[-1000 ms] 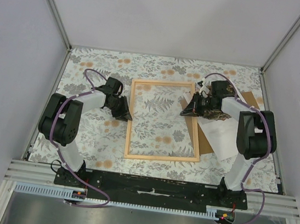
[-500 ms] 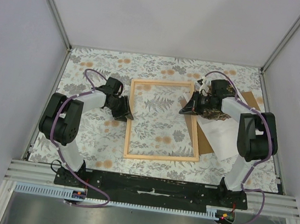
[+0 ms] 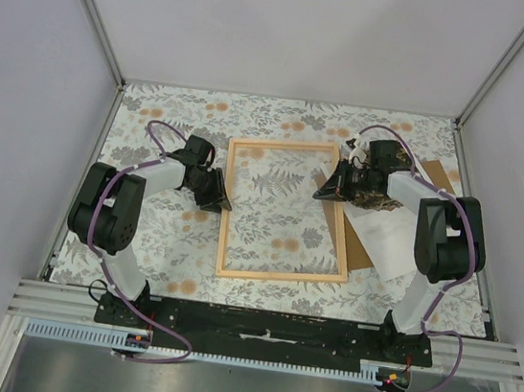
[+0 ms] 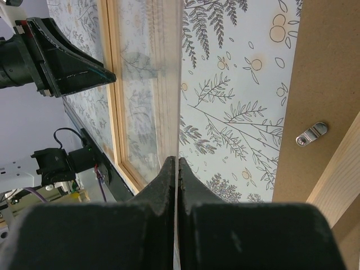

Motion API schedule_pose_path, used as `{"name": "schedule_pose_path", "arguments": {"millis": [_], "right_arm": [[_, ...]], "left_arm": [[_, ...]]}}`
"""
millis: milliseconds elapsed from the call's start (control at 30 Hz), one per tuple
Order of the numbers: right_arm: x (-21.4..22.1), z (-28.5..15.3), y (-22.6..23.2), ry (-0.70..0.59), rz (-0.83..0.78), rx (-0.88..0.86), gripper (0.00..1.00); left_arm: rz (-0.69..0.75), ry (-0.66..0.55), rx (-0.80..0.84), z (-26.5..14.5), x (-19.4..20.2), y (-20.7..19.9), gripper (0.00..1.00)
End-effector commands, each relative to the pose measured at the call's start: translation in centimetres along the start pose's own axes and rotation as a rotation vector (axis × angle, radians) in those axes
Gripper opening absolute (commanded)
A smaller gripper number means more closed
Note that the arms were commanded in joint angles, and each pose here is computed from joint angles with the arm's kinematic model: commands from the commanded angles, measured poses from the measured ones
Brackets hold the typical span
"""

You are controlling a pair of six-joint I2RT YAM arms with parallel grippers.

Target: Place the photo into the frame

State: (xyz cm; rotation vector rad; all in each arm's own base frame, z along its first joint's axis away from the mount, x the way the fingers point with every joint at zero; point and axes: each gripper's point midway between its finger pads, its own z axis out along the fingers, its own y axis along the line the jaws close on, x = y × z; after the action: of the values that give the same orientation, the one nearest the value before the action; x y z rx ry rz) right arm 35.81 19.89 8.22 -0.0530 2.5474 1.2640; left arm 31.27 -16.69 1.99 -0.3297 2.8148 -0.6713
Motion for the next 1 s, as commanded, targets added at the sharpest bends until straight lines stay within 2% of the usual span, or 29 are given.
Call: {"name": "schedule_pose_path", "arguments": {"millis": [0,267,967], "right_arm": [[-2.1,-1.1,1.4,-0.077,-0.064,-0.025,0.0],[-2.5,-1.4,1.2,-0.091,-0.064,-0.021,0.0],[-1.6,-0.3,1.2,-0.054,-0.013,-0.082,0.0]], "left_arm": [[0.004,0.001,-0.046,0.3,0.3,1.0,0.38],[0.003,0.004,-0.047,0.3,0.3,1.0,0.35],[0.006,0.03,-0.02,0.8,0.8,0.7,0.37]]}}
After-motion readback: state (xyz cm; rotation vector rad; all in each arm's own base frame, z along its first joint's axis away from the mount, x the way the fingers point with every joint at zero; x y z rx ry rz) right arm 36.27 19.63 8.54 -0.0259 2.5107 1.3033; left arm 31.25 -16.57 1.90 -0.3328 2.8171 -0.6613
